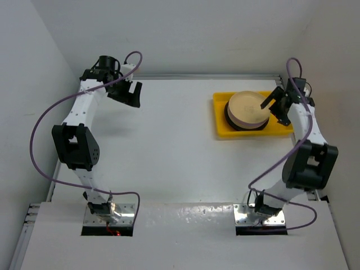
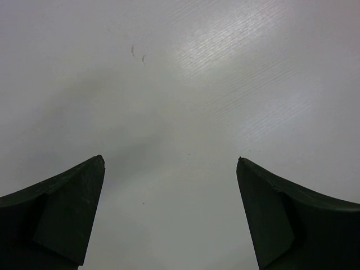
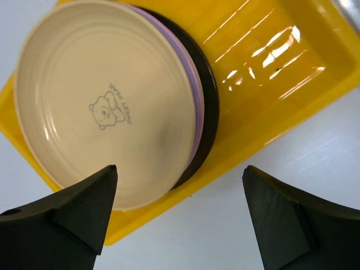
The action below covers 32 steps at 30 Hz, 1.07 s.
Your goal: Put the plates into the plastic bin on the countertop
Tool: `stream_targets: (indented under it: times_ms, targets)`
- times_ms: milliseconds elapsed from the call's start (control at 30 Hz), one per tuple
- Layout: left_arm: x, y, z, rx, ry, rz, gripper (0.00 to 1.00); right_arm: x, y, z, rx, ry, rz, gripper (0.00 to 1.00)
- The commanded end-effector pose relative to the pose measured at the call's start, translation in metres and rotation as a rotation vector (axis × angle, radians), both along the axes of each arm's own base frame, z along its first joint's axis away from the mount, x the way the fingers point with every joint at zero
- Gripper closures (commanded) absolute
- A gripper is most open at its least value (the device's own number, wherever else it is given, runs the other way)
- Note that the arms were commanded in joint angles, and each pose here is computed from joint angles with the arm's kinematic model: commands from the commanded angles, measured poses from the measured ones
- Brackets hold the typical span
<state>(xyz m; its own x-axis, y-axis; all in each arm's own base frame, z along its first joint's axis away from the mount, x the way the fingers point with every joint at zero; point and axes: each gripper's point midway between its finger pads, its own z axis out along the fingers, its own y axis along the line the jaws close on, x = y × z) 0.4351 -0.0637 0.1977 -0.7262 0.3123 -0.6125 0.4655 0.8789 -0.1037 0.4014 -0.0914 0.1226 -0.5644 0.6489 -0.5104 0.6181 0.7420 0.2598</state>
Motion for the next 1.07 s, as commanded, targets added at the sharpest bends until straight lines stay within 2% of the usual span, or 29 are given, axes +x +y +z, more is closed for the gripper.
stream_targets:
  times_ms: [0,67,100,133,167,233,267,300,367,433,467,800,1033]
  targets:
    - [-0.005,0.003,0.020,0.003,-0.046,0.000,0.00,-0.037,-0.009,0.049,-0.103,-0.104,-0.051,0.08]
    - [-0.007,0.007,0.020,0.019,-0.046,0.011,0.00,-0.061,-0.002,0.049,-0.092,-0.128,-0.083,0.03]
    - [-0.009,0.006,0.017,0.014,-0.043,0.018,0.00,-0.079,0.000,0.033,-0.085,-0.090,-0.102,0.00]
    - [-0.015,0.009,0.011,0.026,-0.024,0.026,0.00,-0.094,0.004,0.049,-0.079,-0.148,-0.154,0.00]
    - [-0.016,0.007,0.005,0.036,-0.017,0.022,0.00,-0.117,0.008,0.019,-0.070,-0.073,-0.171,0.00]
    - [-0.026,0.005,0.000,0.045,-0.006,0.017,0.00,-0.140,0.016,0.023,-0.039,-0.112,-0.228,0.00]
    - [-0.029,0.005,-0.006,0.046,0.010,0.017,0.00,-0.159,0.024,-0.002,-0.010,-0.055,-0.235,0.00]
    - [-0.032,0.000,-0.005,0.046,0.001,0.005,0.00,-0.166,0.029,0.006,0.007,-0.112,-0.247,0.00]
    - [-0.043,0.002,-0.013,0.081,0.019,0.004,0.00,-0.193,0.040,-0.025,0.048,-0.035,-0.275,0.00]
    - [-0.051,0.000,-0.018,0.106,0.023,-0.010,0.00,-0.204,0.045,-0.028,0.064,-0.059,-0.292,0.00]
    - [-0.060,-0.003,-0.029,0.123,0.041,-0.030,0.00,-0.217,0.051,-0.043,0.086,-0.024,-0.300,0.00]
    - [-0.116,0.005,-0.056,0.134,0.077,-0.027,0.00,-0.232,0.071,-0.048,0.146,0.000,-0.216,0.00]
    - [-0.131,0.013,-0.058,0.145,0.062,0.001,0.00,-0.237,0.072,-0.044,0.119,-0.004,-0.170,0.00]
